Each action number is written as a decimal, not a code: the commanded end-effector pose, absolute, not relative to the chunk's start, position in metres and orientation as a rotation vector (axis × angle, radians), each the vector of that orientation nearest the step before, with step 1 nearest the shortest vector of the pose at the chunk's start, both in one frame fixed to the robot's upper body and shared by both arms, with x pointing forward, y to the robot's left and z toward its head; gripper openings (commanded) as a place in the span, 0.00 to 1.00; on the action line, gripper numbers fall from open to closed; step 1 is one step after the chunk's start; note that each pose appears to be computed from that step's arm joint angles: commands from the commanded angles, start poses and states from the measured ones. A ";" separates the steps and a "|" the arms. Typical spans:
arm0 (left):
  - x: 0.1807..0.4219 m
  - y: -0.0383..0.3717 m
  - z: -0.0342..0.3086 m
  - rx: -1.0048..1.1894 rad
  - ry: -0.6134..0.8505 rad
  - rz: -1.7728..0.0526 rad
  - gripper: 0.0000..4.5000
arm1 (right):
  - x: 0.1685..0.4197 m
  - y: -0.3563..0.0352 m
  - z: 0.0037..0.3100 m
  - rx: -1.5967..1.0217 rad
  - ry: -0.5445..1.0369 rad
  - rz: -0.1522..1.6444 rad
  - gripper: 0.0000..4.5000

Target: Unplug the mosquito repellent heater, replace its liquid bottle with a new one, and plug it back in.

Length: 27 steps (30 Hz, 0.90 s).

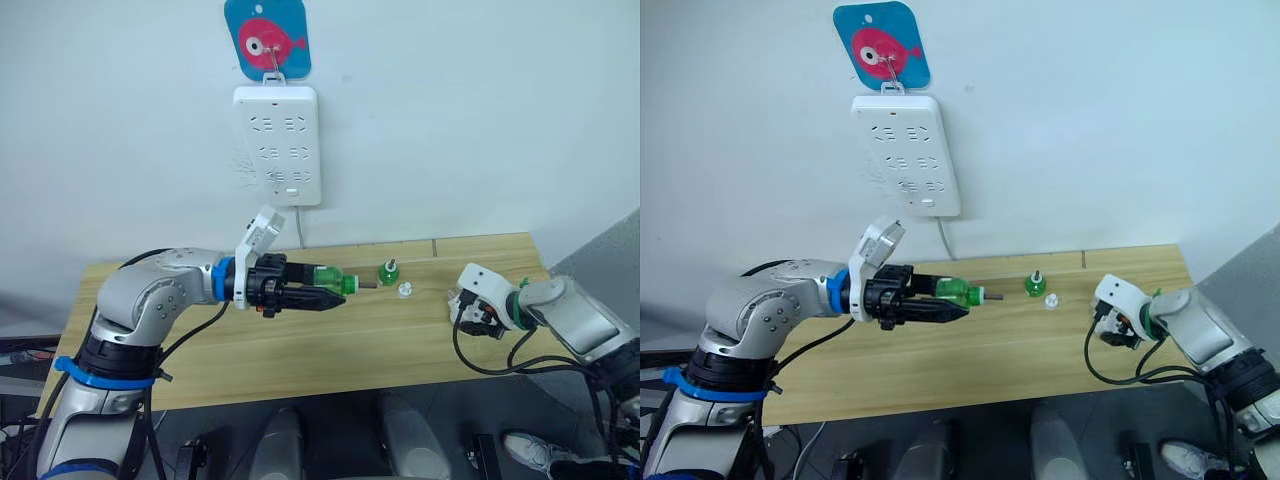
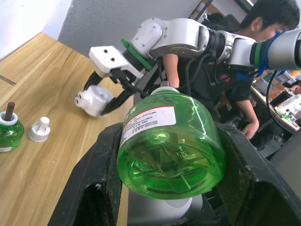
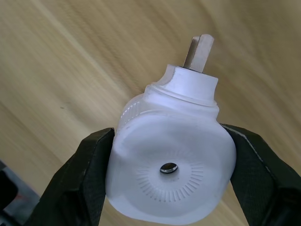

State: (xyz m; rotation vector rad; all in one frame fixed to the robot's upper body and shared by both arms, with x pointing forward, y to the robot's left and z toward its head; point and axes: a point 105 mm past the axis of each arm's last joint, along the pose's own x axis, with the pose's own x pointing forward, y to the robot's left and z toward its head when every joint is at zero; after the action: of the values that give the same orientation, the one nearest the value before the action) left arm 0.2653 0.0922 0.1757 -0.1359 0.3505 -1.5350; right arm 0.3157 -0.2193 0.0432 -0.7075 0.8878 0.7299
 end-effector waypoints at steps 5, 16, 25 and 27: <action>0.260 0.089 0.180 -0.108 0.314 -1.552 0.51 | 0.327 -0.223 0.047 -0.738 0.861 0.688 1.00; 0.262 0.088 0.176 -0.114 0.325 -1.543 0.51 | 0.317 -0.215 0.054 -0.655 0.884 0.670 1.00; 0.261 0.089 0.176 -0.109 0.327 -1.545 0.51 | 0.317 -0.217 0.047 -0.677 0.917 0.689 1.00; 0.261 0.088 0.176 -0.110 0.327 -1.544 0.51 | 0.319 -0.216 0.046 -0.675 0.912 0.690 0.96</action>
State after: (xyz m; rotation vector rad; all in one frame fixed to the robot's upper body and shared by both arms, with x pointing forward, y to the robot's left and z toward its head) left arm 0.2645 0.0910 0.1704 -0.1398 0.3599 -1.5242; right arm 0.3168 -0.2177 0.0431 -0.6589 0.9280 0.6793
